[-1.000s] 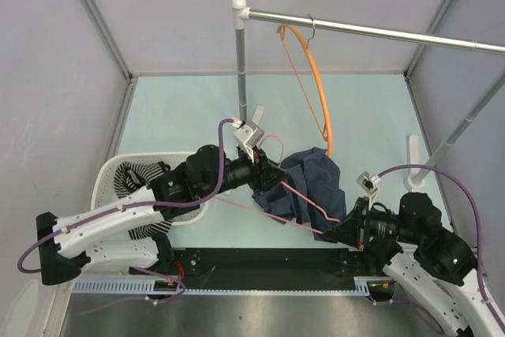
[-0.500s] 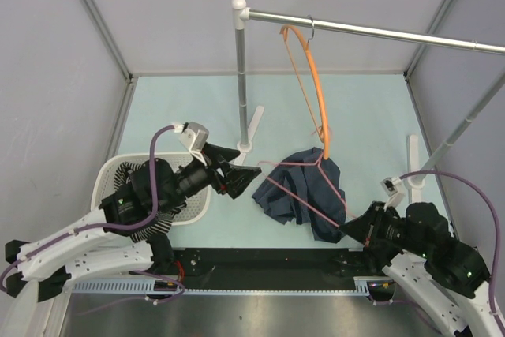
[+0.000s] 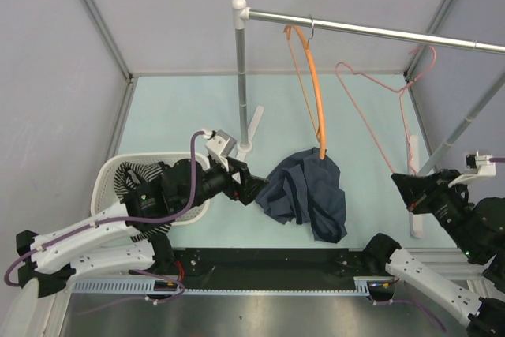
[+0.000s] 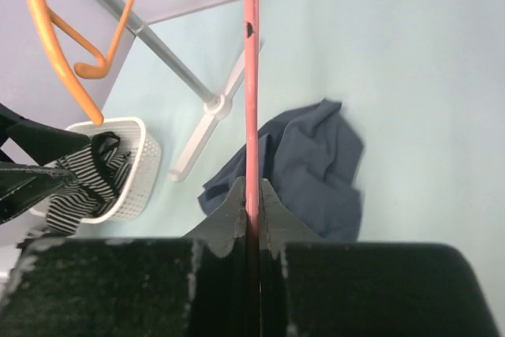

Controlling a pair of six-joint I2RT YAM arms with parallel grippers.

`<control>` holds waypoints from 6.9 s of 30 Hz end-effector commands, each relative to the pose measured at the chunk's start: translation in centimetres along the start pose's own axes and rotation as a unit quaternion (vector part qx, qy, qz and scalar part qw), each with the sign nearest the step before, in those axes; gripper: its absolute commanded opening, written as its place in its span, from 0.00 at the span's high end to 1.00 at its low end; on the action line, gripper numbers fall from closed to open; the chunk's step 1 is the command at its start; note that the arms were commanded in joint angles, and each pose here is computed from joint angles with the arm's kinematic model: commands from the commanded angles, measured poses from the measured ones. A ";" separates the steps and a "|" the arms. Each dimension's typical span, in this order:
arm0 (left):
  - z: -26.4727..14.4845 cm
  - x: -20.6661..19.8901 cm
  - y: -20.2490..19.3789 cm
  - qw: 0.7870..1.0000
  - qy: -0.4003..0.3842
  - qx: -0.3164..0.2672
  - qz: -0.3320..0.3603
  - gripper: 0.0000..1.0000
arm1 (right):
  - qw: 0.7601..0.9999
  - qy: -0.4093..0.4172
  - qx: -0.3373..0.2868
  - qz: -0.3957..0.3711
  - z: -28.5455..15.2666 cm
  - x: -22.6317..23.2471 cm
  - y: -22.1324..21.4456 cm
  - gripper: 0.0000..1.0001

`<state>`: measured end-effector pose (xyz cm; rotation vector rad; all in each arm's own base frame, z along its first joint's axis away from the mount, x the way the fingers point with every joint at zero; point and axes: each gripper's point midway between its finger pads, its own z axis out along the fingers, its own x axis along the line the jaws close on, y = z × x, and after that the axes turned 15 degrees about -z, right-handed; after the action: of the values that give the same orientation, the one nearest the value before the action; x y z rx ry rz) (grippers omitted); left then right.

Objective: Remove the tank top from the hanger

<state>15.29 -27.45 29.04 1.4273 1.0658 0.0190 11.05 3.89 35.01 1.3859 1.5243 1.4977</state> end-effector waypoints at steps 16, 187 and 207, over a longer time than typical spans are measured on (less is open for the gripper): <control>0.8 0.3 -2.6 0.999 -0.006 0.039 -0.017 0.12 | 0.987 0.035 -0.062 -0.141 6.4 5.5 8.1 1.00; -20.5 29.0 -10.0 0.560 0.621 -0.177 -0.519 0.20 | 0.996 0.054 0.015 -0.064 2.0 1.6 -2.6 0.00; -17.4 28.8 2.5 0.699 0.502 -0.262 -0.437 1.00 | 0.997 0.051 0.004 -0.056 1.1 1.0 -2.3 0.00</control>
<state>17.78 3.72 12.05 0.0858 2.6032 0.4309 11.00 5.73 31.90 1.2300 1.6757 1.4942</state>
